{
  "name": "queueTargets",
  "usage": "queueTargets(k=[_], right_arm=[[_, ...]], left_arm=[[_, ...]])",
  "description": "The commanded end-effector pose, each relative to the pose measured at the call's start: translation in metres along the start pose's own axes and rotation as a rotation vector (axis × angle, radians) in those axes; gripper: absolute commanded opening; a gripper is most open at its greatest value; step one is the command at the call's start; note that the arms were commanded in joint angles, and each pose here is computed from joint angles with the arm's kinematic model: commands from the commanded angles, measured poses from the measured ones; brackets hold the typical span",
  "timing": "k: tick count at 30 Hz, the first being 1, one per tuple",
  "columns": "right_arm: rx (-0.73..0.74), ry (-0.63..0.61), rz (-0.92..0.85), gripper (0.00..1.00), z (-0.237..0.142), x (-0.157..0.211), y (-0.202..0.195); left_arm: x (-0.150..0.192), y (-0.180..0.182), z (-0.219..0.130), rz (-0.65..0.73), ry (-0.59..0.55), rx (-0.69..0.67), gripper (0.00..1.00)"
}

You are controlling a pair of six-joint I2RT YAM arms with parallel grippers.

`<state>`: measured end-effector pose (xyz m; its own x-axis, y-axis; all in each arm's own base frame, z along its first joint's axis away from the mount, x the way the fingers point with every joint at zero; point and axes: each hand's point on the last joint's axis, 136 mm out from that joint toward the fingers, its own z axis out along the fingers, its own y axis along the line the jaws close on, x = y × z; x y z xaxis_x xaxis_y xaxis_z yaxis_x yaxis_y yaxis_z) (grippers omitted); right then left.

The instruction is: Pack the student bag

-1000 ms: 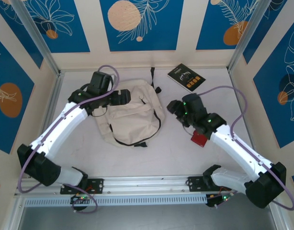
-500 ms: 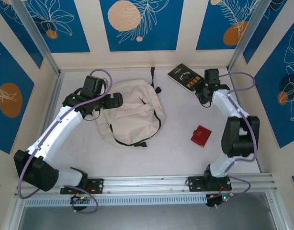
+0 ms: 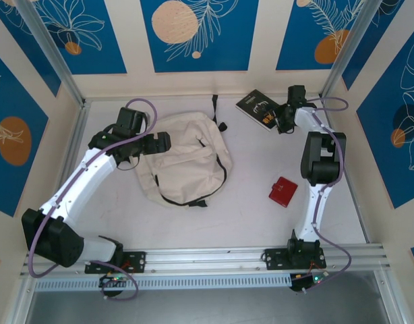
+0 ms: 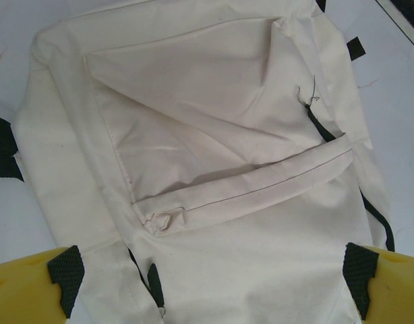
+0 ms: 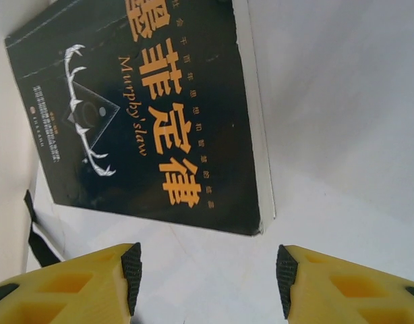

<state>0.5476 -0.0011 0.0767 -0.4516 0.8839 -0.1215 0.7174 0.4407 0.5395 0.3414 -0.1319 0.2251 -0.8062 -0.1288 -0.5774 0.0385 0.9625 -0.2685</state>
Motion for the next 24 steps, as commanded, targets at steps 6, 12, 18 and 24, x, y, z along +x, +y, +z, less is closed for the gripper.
queueTargets(k=[6,12,18,24], right_arm=[[0.074,0.089,0.057,0.58,0.022,0.006,-0.015],[0.034,0.124,0.027,0.55,0.034,0.006,-0.004],[-0.015,0.139,0.016,0.51,0.027,0.001,0.009],[-0.096,0.175,-0.01,0.44,0.021,0.002,0.027]], left_arm=[[0.002,0.005,0.009,-0.016,0.022,0.008,1.0],[0.002,0.007,0.012,-0.026,0.033,0.005,1.0],[0.001,0.01,0.012,-0.03,0.03,0.0,1.0],[0.0,0.011,0.014,-0.042,0.032,0.005,1.0]])
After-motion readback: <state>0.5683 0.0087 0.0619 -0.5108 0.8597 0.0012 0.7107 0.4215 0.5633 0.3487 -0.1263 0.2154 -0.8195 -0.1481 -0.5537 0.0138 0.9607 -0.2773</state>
